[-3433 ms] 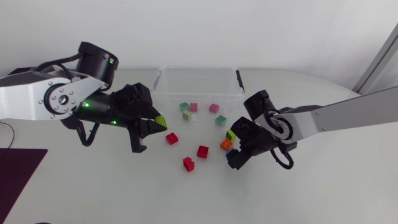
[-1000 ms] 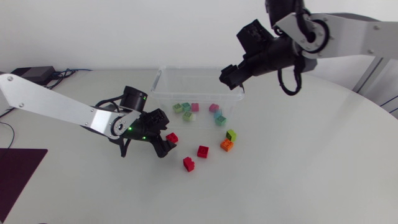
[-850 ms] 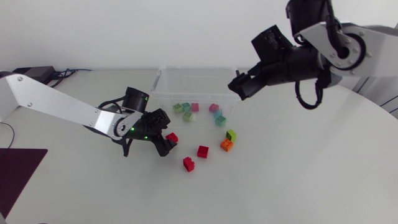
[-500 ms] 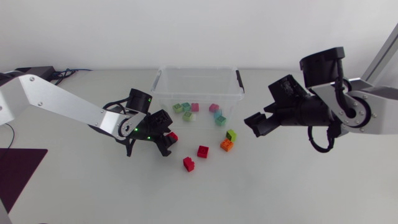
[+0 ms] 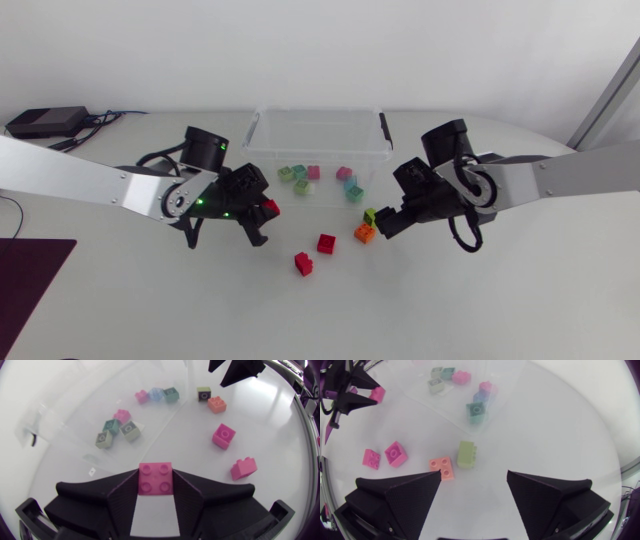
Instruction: Pick up the duplo bricks and place them in the container
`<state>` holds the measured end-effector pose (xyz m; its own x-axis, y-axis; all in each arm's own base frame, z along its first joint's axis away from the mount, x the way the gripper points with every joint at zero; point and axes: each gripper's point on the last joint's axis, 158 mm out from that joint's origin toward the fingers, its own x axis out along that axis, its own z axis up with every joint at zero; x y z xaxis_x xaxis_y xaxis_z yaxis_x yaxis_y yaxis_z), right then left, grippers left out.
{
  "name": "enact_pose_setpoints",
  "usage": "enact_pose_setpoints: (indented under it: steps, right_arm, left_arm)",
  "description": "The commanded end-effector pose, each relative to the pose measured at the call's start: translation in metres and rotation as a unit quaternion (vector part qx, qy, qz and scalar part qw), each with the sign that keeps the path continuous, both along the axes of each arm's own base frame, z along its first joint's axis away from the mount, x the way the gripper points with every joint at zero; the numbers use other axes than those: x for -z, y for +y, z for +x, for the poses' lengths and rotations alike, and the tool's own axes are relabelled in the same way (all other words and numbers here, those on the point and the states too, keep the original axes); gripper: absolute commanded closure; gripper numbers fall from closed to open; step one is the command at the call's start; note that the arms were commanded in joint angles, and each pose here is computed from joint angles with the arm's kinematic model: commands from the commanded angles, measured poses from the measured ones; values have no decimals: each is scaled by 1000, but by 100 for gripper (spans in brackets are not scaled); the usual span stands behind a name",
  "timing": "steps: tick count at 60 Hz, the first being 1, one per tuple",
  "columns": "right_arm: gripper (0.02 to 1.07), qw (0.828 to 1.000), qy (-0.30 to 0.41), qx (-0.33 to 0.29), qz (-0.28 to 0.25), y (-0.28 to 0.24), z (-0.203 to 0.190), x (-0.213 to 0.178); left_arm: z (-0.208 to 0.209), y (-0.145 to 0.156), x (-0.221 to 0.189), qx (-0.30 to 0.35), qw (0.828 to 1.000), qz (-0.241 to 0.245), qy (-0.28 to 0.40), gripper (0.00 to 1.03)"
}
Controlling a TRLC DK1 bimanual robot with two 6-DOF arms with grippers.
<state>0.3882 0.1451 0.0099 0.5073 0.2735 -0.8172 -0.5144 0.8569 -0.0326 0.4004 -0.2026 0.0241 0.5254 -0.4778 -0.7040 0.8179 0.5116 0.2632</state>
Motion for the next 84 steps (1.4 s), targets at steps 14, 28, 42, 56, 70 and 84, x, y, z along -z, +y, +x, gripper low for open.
enact_pose_setpoints:
  steps: [14,28,42,56,70,84]
  right_arm:
    - [17,1000,-5,6,-17,16,30,19]
    - [41,999,-10,2,-32,23,29,34]
    - [77,999,12,-13,-35,25,21,45]
    - [80,999,27,-19,-43,16,0,31]
    - [80,999,-13,-12,-32,-5,-13,-36]
    - [80,997,-77,-9,-12,-7,-11,-121]
  left_arm:
    - [-6,7,-122,-15,993,-53,-108,69]
    - [8,3,-165,-32,986,-88,-138,69]
    - [32,-2,-191,-54,978,-124,-159,69]
    - [75,-7,-191,-86,973,-154,-147,68]
    - [109,-24,-154,-98,978,-142,-118,38]
    - [103,-25,-149,-98,980,-131,-113,5]
